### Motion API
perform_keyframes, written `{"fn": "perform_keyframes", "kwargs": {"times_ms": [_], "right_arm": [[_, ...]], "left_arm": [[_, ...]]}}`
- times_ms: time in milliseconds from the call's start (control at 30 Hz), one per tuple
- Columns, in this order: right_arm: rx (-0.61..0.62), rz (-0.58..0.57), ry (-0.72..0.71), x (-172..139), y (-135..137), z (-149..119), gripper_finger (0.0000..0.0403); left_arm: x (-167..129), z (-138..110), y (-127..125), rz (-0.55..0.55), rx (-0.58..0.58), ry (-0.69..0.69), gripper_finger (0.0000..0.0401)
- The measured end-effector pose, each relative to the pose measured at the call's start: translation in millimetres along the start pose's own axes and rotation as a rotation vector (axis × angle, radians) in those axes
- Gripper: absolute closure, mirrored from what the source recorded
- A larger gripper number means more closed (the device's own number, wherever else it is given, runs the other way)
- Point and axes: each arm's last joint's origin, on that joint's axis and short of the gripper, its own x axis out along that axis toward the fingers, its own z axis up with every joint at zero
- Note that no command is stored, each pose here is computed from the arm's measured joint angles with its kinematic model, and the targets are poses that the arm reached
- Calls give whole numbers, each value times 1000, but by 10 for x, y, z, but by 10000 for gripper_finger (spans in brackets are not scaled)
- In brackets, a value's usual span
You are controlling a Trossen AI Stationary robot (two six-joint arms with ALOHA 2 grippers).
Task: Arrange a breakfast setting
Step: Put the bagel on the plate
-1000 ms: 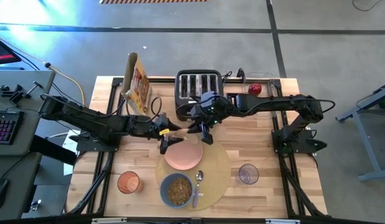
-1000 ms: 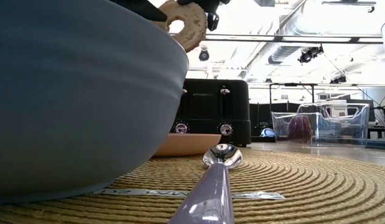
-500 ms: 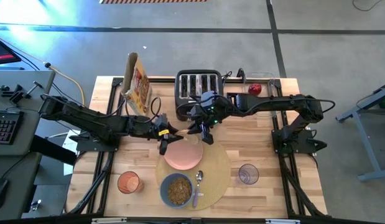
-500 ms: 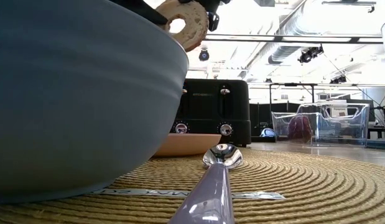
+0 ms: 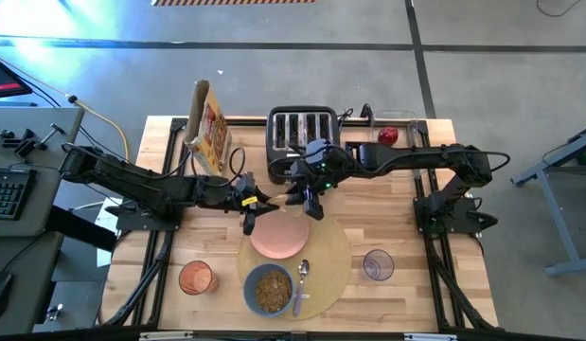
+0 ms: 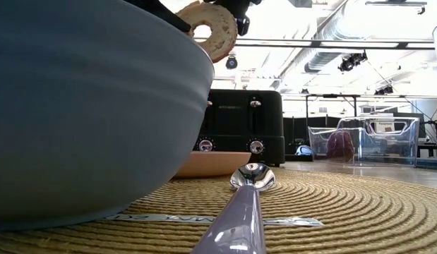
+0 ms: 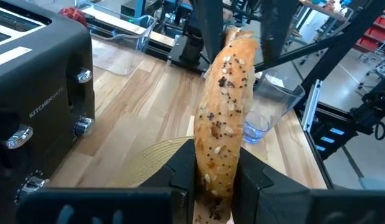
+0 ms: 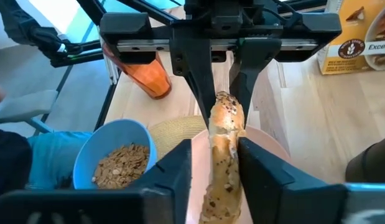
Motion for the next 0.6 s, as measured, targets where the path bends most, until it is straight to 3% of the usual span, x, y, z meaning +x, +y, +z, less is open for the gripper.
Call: {"fn": "perform_keyframes", "kwargs": {"times_ms": [267,600], "right_arm": [[21,5,-8,-68,24,15,253],[22,4,0,-294,94,19,247]], "left_arm": [[-4,-84,20,5,-75,94,351],[-40,-234,-34,-10,-183,244,352]]}}
